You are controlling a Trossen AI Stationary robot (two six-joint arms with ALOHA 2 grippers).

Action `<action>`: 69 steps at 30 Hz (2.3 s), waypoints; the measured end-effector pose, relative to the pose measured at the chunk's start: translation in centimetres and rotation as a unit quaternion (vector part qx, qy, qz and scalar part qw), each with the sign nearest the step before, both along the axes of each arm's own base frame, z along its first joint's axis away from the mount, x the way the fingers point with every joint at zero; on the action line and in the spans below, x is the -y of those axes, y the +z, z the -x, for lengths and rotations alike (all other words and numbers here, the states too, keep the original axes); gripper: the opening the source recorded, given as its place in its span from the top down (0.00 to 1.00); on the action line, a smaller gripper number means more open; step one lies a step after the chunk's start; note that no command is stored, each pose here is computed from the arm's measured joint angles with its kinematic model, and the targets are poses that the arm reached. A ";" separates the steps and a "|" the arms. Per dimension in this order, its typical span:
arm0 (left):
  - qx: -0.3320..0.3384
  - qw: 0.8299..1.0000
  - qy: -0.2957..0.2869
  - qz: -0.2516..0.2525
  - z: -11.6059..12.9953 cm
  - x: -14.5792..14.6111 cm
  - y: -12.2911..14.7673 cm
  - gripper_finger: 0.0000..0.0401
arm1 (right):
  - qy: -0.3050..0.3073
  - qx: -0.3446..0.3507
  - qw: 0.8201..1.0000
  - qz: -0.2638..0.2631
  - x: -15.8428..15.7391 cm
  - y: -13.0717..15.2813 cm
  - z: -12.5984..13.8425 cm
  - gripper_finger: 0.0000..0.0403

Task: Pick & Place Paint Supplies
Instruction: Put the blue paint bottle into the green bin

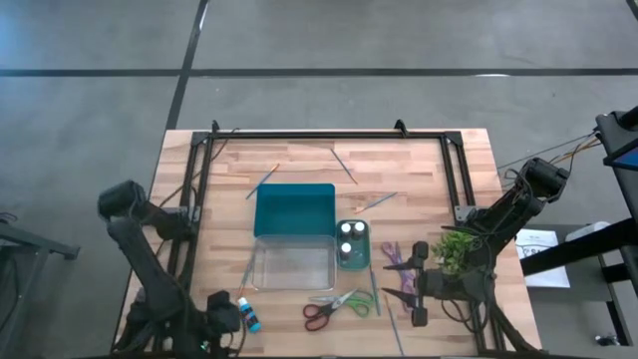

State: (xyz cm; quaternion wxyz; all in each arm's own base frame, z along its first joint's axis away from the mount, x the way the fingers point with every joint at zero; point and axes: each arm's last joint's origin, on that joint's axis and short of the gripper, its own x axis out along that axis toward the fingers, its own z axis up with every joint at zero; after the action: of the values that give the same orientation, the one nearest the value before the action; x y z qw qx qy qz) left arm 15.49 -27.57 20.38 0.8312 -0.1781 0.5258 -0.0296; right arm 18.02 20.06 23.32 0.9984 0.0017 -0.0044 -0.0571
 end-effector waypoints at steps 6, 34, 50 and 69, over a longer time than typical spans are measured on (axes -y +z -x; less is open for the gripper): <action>-0.002 0.999 0.010 -0.036 -0.9 0.2 -1.9 0.12 | 0.015 0.001 1.000 -0.008 -0.1 0.0 0.0 0.45; -0.032 0.967 -0.115 -0.224 -0.4 -1.2 -4.3 0.13 | 0.106 0.033 0.992 -0.052 -1.8 -0.6 -0.2 0.45; -0.005 0.974 -0.103 -0.204 -1.3 0.0 -5.9 0.13 | 0.106 0.038 0.992 -0.053 -1.8 -0.5 -0.2 0.45; 0.021 0.993 -0.012 -0.116 -2.0 0.9 -5.6 0.13 | 0.118 0.038 0.991 -0.058 -1.9 -0.5 -0.2 0.45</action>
State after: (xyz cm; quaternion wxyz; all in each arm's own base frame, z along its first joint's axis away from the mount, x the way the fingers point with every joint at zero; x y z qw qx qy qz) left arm 17.45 -28.44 14.76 0.8565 -0.0732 0.5107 0.0177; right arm 18.26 21.94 22.81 0.9954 0.0627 -0.0391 0.0606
